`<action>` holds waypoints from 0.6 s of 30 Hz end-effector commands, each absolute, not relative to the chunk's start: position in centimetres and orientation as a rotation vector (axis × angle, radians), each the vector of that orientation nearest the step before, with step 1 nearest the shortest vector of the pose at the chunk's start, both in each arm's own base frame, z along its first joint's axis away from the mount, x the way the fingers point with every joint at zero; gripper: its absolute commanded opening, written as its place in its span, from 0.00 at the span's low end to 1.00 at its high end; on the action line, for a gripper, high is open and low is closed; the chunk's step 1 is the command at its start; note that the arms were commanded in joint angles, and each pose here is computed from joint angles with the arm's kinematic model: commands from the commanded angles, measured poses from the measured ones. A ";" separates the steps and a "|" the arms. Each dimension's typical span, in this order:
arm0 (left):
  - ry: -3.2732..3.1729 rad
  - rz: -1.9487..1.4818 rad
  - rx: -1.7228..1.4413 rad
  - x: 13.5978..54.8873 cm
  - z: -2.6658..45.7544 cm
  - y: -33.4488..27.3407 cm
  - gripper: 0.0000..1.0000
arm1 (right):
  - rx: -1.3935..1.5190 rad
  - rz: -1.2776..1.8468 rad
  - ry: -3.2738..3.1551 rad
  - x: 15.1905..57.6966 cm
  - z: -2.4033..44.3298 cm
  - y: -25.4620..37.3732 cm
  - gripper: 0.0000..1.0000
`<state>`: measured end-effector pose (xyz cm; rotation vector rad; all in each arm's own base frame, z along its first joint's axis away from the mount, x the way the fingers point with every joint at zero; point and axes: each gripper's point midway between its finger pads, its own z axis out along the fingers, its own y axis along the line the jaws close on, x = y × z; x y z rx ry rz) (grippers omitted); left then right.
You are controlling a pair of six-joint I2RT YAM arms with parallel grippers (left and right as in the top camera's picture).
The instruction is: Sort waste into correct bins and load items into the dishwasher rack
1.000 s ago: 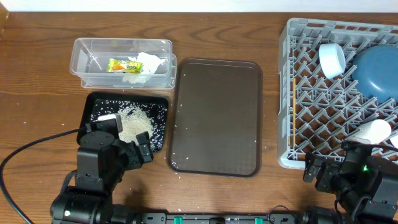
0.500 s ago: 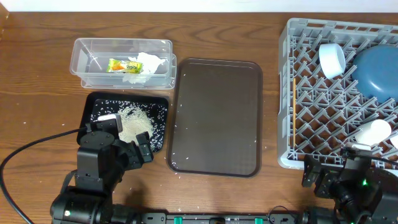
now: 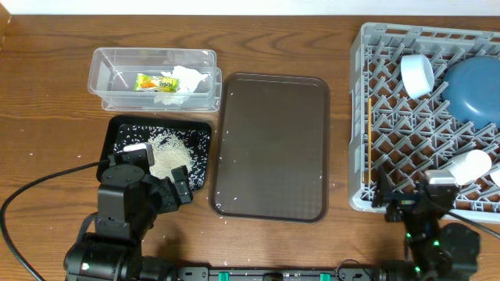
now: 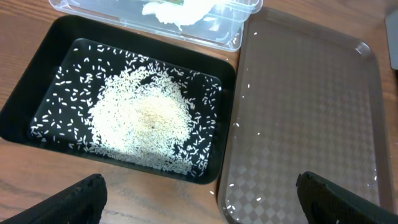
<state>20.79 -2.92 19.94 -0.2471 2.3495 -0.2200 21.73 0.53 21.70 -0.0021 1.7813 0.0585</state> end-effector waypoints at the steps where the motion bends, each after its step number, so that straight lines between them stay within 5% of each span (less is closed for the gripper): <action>1: 2.349 -0.220 -0.257 20.8 19.8 -2.9 1.00 | -0.049 0.030 1.702 22.7 20.4 0.7 0.99; 18: 2.349 -0.220 -0.257 20.8 19.8 -2.9 1.00 | -0.038 0.016 1.643 24.6 15.7 0.4 0.99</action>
